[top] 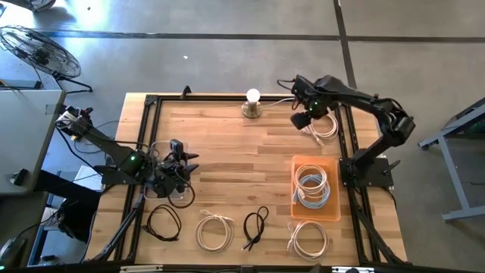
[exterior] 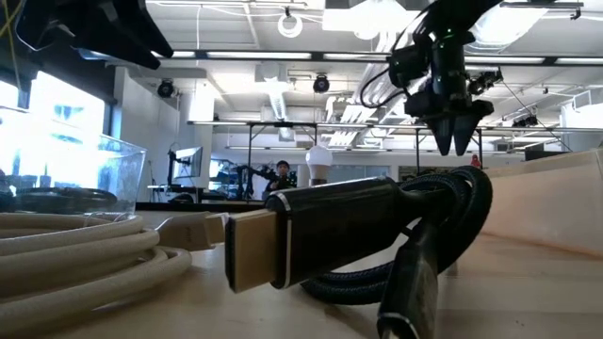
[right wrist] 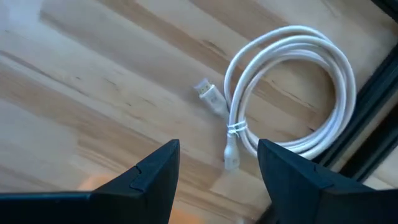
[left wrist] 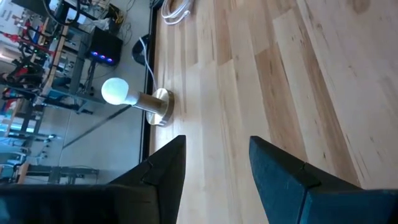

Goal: Pick & Place USB Port
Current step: Put the brown HDMI cable into the orange bin

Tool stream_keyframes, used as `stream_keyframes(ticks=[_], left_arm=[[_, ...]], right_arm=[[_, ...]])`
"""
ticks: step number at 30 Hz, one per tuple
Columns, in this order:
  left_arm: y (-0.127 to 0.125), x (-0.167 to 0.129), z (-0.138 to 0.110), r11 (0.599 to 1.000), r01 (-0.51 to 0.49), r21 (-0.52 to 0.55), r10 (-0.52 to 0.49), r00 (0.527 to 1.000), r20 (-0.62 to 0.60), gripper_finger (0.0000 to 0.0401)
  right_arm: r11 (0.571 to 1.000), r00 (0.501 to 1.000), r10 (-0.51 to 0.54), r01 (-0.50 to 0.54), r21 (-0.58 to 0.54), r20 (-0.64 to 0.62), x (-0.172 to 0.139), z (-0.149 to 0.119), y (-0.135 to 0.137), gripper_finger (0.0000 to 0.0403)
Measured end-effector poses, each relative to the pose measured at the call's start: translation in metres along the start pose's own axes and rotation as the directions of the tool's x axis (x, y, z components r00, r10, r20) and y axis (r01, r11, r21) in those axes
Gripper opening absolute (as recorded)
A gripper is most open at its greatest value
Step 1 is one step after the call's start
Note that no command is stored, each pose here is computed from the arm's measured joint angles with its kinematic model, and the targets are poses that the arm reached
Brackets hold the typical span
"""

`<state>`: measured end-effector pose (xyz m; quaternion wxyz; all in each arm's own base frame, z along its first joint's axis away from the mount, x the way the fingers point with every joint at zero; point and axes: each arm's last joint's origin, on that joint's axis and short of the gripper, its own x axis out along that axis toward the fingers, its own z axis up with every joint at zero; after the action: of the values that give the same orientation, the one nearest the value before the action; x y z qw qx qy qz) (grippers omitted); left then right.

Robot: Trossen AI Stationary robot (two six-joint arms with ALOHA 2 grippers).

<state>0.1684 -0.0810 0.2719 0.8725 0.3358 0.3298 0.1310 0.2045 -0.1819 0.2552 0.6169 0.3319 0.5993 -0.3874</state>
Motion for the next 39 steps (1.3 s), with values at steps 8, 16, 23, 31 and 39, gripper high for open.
stream_keyframes(ticks=[8,16,23,31,39], left_arm=[[0.0,0.0,0.0,1.0,0.007,0.001,-0.007,1.0,0.001,0.017],[-0.001,0.0,0.0,0.999,0.033,0.009,-0.033,0.999,0.001,0.017],[0.0,0.0,0.0,0.999,0.001,0.032,-0.001,1.0,-0.003,0.017],[0.0,0.0,-0.001,0.998,-0.006,0.069,0.006,1.0,-0.007,0.017],[0.0,0.0,-0.002,0.997,-0.01,0.083,0.011,1.0,-0.017,0.017]], right_arm=[[0.994,1.0,0.007,-0.004,0.113,-0.027,0.024,0.025,-0.027,0.0208],[0.988,0.987,-0.031,0.054,0.147,-0.16,0.066,0.041,-0.029,0.0208],[0.988,0.98,-0.044,0.072,0.139,-0.192,0.077,0.043,-0.027,0.0208],[0.989,0.982,-0.044,0.069,0.131,-0.185,0.077,0.044,-0.027,0.0208],[0.992,0.983,-0.028,0.049,0.118,-0.181,0.078,0.045,-0.027,0.0208]])
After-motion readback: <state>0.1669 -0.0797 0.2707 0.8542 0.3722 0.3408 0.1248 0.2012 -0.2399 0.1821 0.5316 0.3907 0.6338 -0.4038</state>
